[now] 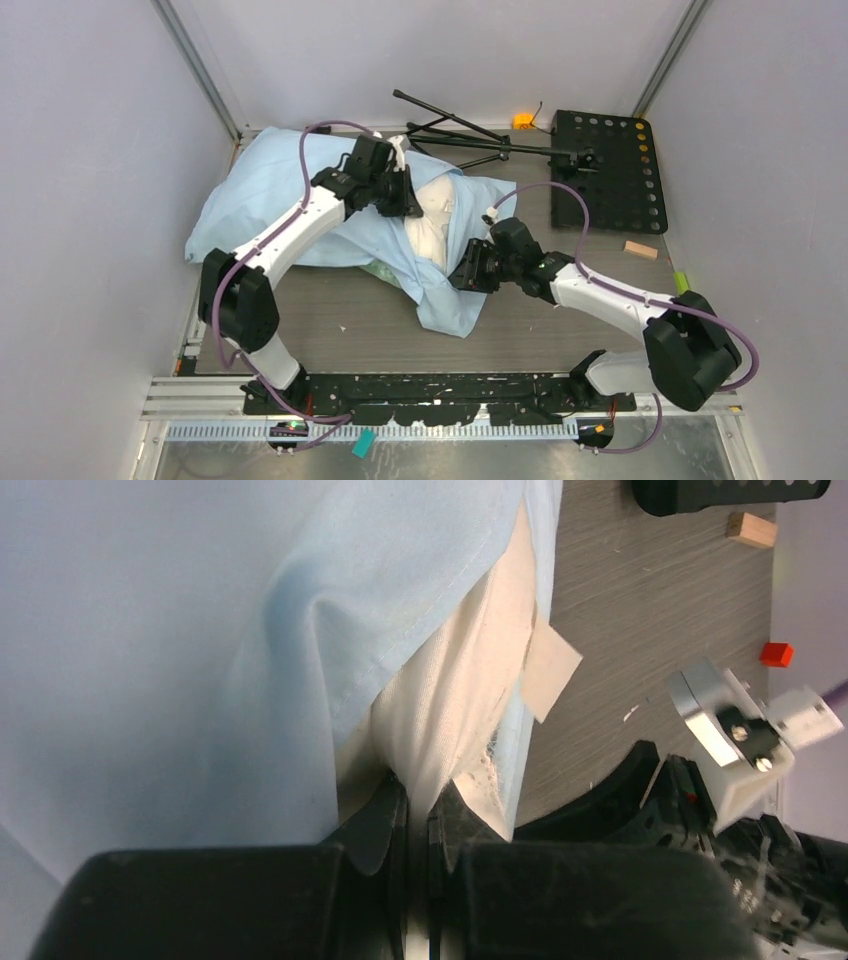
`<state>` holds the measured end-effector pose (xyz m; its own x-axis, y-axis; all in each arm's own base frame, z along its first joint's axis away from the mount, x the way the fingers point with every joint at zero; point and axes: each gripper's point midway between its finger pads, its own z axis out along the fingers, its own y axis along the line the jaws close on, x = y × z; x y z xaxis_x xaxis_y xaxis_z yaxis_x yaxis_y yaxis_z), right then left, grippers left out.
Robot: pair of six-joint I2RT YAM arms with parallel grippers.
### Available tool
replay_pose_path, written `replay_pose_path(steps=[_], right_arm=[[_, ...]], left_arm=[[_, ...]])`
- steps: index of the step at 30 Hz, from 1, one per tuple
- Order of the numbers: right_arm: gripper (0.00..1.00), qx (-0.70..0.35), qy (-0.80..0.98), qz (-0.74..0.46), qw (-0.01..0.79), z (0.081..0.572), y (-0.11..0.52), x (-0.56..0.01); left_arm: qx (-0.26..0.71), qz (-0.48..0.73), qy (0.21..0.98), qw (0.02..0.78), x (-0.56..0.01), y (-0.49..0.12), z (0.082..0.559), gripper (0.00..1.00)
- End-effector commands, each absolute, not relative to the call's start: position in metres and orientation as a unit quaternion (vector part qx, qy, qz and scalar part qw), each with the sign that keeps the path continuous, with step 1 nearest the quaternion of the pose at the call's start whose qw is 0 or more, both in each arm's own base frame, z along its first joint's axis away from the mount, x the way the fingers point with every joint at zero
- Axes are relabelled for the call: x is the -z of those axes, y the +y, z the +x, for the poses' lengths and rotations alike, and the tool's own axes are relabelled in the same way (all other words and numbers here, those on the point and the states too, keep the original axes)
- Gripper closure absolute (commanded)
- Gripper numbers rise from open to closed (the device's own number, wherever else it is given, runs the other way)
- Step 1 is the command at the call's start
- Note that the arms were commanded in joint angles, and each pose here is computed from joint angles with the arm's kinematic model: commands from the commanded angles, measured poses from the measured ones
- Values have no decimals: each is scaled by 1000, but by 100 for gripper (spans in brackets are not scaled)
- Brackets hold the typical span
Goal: Remove the pillowcase from the pillow
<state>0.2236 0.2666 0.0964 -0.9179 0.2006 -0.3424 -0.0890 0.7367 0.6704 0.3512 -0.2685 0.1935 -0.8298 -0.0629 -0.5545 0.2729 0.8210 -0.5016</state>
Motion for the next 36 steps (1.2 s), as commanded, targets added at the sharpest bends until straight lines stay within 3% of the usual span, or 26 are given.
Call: replay_pose_path(steps=[1,11,18,26,36], right_arm=[[65,-393,899,-15,193,198,274,-106],[79,-333,925,-45,176,185,257,-77],[79,-304,936,-41,170,187,251,-58],[79,-301,931,-52,197,206,260,-62],[73,-365,881,-115,278,210,270,-119]], left_arm=[[309,64,866,387,-256,-281,393,100],[266,54,851,449,-324,-261,417,100],[284,76,844,449,-362,-252,392,100],[352,90,836,411,-356,-261,353,100],[388,76,848,353,-298,-278,349,100]])
